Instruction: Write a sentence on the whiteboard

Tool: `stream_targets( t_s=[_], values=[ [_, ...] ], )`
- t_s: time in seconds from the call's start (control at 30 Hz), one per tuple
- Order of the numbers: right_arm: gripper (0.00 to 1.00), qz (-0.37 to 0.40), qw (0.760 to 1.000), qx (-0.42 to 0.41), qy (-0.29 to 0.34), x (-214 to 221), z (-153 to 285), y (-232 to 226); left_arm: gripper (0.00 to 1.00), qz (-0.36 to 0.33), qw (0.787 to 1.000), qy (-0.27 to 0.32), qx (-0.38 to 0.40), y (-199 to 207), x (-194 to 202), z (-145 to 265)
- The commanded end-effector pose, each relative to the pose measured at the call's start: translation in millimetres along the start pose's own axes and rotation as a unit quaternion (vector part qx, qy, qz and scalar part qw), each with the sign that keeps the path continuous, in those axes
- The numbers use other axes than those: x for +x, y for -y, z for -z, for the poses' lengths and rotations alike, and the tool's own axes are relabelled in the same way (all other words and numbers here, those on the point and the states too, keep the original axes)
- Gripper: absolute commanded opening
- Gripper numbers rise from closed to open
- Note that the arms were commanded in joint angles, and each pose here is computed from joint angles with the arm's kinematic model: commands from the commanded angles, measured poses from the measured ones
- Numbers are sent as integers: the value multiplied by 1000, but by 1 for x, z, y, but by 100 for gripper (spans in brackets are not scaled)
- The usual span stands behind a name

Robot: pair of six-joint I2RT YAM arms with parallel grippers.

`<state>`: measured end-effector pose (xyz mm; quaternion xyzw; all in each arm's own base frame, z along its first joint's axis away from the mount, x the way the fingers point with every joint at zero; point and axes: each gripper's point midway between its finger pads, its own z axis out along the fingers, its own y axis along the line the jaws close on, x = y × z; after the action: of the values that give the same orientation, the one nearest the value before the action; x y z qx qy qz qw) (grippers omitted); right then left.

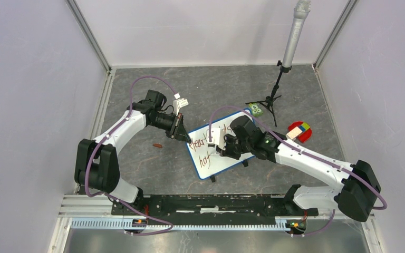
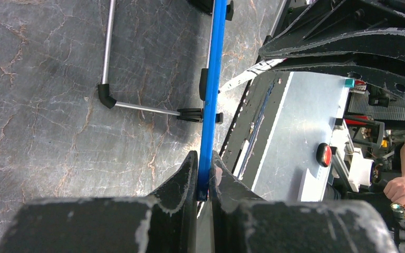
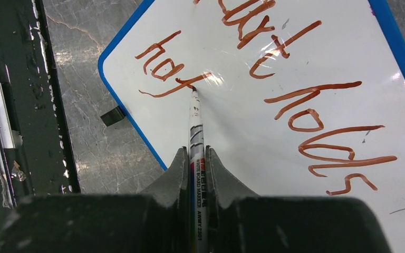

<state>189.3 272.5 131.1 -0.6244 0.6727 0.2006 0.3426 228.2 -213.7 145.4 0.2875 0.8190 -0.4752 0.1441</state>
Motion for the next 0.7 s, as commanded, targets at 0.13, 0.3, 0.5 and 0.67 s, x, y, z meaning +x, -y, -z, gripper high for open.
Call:
stream_targets(
  t_s=[0.13, 0.3, 0.5, 0.67],
  values=[
    [0, -3, 1000, 10, 0, 5, 4, 4, 2, -28, 1000, 9, -5, 3, -10, 4],
    [0, -8, 1000, -7, -1, 8, 1, -3, 2, -29, 1000, 10, -5, 4, -11, 5],
    [0, -8, 1000, -21, 5, 4, -3, -10, 2, -29, 1000, 9, -5, 4, -10, 4],
    [0, -6, 1000, -24, 9, -1, -6, -11, 2, -29, 1000, 10, -6, 4, -10, 5]
  ],
)
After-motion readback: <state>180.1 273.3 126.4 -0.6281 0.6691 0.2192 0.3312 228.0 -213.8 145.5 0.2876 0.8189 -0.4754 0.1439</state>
